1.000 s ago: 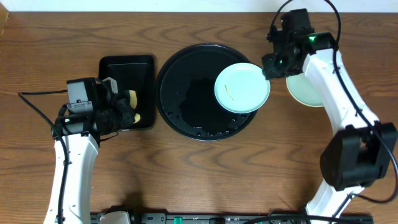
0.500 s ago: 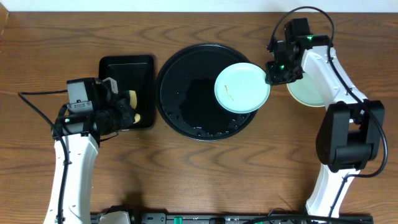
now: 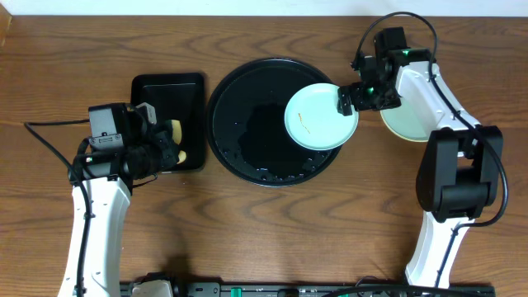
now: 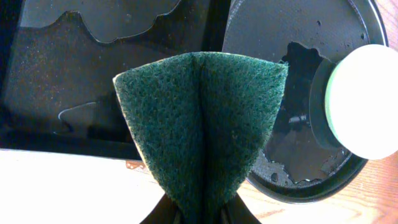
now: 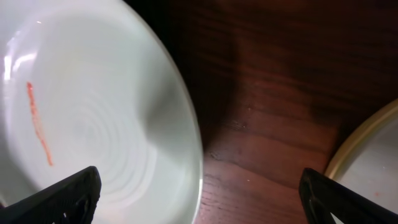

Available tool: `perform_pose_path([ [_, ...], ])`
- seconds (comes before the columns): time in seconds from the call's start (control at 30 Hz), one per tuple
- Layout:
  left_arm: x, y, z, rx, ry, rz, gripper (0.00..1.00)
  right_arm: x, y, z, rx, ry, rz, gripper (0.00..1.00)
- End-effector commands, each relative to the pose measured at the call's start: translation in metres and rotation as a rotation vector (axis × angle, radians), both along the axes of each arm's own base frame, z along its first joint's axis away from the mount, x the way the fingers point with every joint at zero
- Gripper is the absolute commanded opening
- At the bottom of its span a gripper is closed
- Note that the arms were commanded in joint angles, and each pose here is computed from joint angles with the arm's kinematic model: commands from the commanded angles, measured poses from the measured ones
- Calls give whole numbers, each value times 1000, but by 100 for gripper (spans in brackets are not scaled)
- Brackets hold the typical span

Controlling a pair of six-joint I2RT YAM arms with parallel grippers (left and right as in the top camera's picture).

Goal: Clean dirty plates on tray and stack at the side
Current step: 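Hold the mint plate tilted over the round tray with the right gripper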

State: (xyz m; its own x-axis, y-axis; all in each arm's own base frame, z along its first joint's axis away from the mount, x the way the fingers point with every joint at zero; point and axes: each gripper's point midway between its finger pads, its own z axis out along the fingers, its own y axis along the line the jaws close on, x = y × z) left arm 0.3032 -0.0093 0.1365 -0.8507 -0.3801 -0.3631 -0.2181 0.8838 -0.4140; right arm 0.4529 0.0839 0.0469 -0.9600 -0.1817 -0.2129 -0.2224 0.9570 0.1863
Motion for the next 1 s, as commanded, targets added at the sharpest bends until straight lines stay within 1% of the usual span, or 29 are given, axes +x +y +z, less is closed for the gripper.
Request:
perform_pose_path([
  [0.0,1,3,1,8,-3,2,13,0,7,1,34,1,12,87],
  [0.1,1,3,1,8,-3,2,13,3,7,1,36,-10,11,40],
  [0.13,1,3,1,8,-3,2,14,4,7,2,36,-13,11,31],
  [0.47,0,2,0,7,0,2,14,0,6,-2,26,3,11,31],
  [0.97,0,2,0,7,0,2,14,-10,1,-15,-2,34,7,19],
])
